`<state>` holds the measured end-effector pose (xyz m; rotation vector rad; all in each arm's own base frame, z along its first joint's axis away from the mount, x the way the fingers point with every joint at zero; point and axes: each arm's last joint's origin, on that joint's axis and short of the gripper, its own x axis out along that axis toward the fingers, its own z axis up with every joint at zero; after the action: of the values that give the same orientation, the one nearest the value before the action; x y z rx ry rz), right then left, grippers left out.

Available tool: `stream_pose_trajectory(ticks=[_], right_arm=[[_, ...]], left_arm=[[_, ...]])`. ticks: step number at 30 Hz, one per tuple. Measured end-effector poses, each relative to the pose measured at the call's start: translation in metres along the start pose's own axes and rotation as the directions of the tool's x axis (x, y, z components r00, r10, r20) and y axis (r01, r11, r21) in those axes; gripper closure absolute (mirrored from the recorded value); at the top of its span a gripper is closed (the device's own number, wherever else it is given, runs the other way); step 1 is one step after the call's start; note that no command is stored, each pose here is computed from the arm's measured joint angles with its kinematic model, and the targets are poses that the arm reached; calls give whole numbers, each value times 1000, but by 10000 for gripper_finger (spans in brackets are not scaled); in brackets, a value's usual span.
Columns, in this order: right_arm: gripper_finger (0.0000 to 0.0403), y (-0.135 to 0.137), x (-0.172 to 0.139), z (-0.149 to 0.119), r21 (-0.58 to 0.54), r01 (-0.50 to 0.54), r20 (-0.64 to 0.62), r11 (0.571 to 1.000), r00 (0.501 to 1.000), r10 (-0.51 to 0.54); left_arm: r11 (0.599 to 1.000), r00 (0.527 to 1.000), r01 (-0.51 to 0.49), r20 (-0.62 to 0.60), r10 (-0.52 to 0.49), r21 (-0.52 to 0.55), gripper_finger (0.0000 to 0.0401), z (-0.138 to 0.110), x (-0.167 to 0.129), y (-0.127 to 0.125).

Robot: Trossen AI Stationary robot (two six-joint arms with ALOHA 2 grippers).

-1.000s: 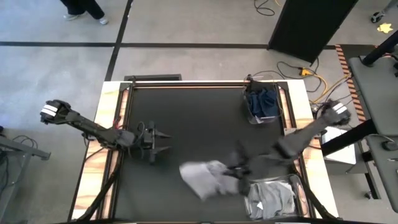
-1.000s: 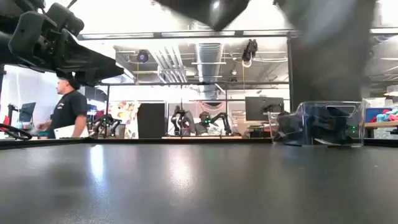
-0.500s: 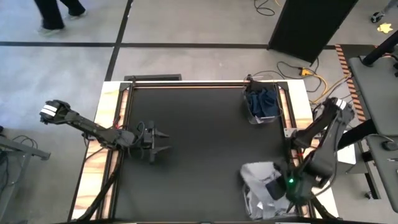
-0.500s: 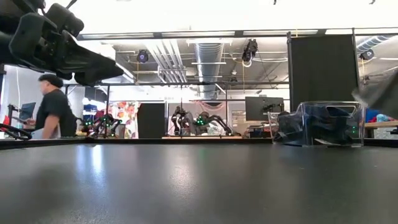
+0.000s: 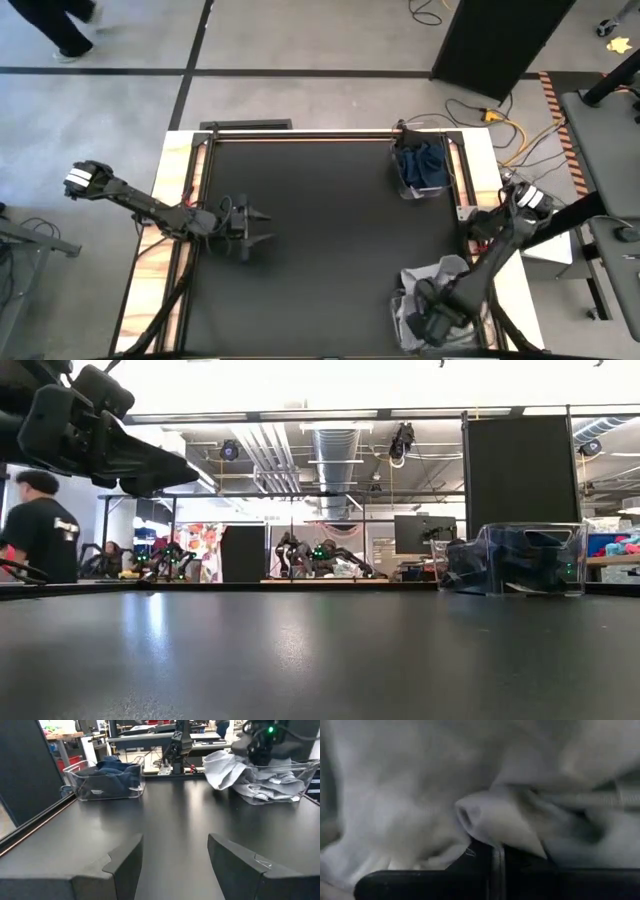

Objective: Sort towels by color in basket
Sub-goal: Put the gray towel into the bottom transparent bin

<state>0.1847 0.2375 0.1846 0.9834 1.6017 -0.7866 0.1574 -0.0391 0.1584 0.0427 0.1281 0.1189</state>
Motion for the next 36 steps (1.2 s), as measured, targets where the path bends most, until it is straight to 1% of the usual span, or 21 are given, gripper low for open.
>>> stream_pose_trajectory(ticks=[3,7,10,13,17,18,21,23,25,27,29,31,33,34,36], right_arm=[[388,-2,18,13,58,12,-65,998,998,-8],[372,-5,25,17,61,9,-99,998,995,-3],[346,-4,16,15,45,-16,-110,999,994,21],[308,2,-2,8,35,-58,-123,998,991,62],[257,7,-26,-5,-70,-95,-135,993,987,85],[246,7,-31,-8,-83,-90,-133,992,988,78],[222,6,-47,-13,-113,-51,-121,992,992,37],[212,3,-56,-14,-126,-18,-96,992,995,6],[206,2,-62,-14,-148,-11,-64,989,998,1],[203,1,-67,-11,-176,-9,-6,984,1000,8],[202,-1,-72,-4,-170,5,89,985,996,11],[203,-2,-77,8,-111,27,213,993,977,-3],[205,-4,-81,23,8,40,319,999,947,-40],[206,-4,-82,31,76,39,340,996,938,-63],[208,-1,-84,45,197,14,330,980,941,-80]], left_arm=[[1000,1000,-6,1,6,0,194,0,0,0],[1000,1000,-6,7,6,-5,189,1,0,0],[1000,1000,-7,16,8,-11,180,2,-1,1],[1000,1000,-9,27,10,-16,170,4,-2,1],[1000,1000,-10,24,10,-15,161,4,-2,1],[1000,1000,-10,21,10,-14,160,3,-2,1],[1000,1000,-10,-6,10,-15,159,0,-2,1],[999,1000,-11,-28,10,-33,159,-2,-2,1],[999,999,-11,-49,9,-50,159,-4,-2,1],[997,998,-11,-62,6,-72,159,-5,-2,1],[995,998,-7,-70,0,-99,159,-6,-2,1],[990,997,-3,-74,-8,-141,159,-7,-1,1],[985,995,25,-92,-41,-168,159,-9,-1,-1],[983,993,44,-102,-62,-177,159,-10,-1,-2],[981,988,57,-128,-81,-185,159,-13,0,-3]])
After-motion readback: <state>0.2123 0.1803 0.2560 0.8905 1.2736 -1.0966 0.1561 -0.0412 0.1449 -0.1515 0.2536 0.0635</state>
